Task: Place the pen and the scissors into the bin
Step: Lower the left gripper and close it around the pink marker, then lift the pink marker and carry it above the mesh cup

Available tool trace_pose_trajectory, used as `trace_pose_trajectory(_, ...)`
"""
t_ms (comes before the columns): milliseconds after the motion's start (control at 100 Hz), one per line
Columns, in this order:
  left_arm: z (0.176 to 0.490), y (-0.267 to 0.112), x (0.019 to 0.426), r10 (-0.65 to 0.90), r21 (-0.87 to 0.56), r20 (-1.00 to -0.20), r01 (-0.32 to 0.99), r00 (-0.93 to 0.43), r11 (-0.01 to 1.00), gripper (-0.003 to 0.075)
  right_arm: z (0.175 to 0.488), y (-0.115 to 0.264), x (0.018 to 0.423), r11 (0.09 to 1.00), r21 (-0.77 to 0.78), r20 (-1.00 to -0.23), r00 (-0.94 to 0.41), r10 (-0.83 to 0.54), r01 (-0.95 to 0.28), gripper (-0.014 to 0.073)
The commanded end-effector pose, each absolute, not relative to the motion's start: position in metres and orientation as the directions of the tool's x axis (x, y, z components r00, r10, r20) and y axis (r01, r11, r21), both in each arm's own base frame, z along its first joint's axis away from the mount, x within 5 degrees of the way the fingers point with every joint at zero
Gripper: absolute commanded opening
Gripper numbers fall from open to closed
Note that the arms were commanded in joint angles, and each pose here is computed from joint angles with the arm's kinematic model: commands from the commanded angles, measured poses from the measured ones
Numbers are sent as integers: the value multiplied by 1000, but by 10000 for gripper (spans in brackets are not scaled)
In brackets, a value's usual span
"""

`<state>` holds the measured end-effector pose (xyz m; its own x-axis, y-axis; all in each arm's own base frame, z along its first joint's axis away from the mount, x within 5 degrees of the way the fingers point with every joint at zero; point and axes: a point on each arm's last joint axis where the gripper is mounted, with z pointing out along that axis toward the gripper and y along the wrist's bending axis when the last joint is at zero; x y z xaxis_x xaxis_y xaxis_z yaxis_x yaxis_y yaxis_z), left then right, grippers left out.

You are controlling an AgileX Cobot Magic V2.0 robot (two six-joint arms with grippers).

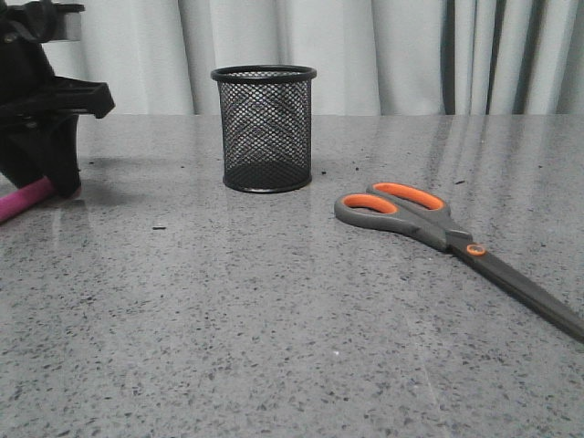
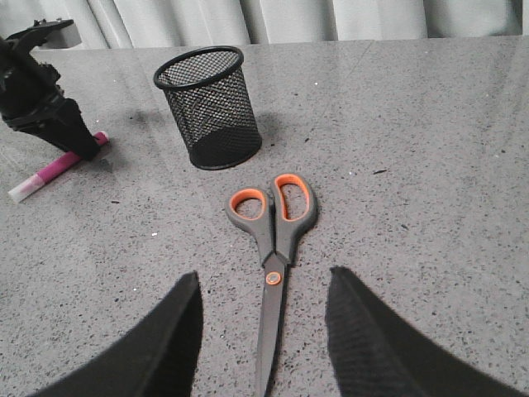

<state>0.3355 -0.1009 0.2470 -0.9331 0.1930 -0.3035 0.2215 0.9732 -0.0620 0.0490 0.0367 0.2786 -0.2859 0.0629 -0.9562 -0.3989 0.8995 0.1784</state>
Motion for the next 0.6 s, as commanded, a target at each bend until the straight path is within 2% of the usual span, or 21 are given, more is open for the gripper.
trace_pose_trajectory(0,257,-110,338,190,-74,-355,231,-915,970,222,294,35,52,908,185,-970,-220,106,-377,312)
trace_pose_trajectory(110,249,-113,340,201,-71,-338,238,-920,969,217,294,35,52,904,198,-968,-221,119,-380,312)
trace_pose_trajectory(150,247,-114,339,205,-70,-326,240,-923,968,194,295,35,52,901,205,-967,-222,126,-382,312)
trace_pose_trajectory(200,245,-115,339,209,-69,-312,241,-927,968,136,295,36,52,898,214,-965,-223,134,-384,312)
trace_pose_trajectory(280,243,-116,338,230,-83,-290,264,-929,961,-23,295,36,52,897,218,-965,-224,138,-385,312)
trace_pose_trajectory(400,242,-121,337,244,-131,-299,292,-923,947,-20,295,36,52,896,221,-964,-224,142,-385,312)
trace_pose_trajectory(480,256,-124,340,233,-152,-373,307,-898,940,-20,295,36,52,896,221,-964,-224,142,-385,312)
trace_pose_trajectory(590,298,-131,346,182,-199,-566,347,-804,916,-20,295,36,52,896,221,-964,-224,142,-385,312)
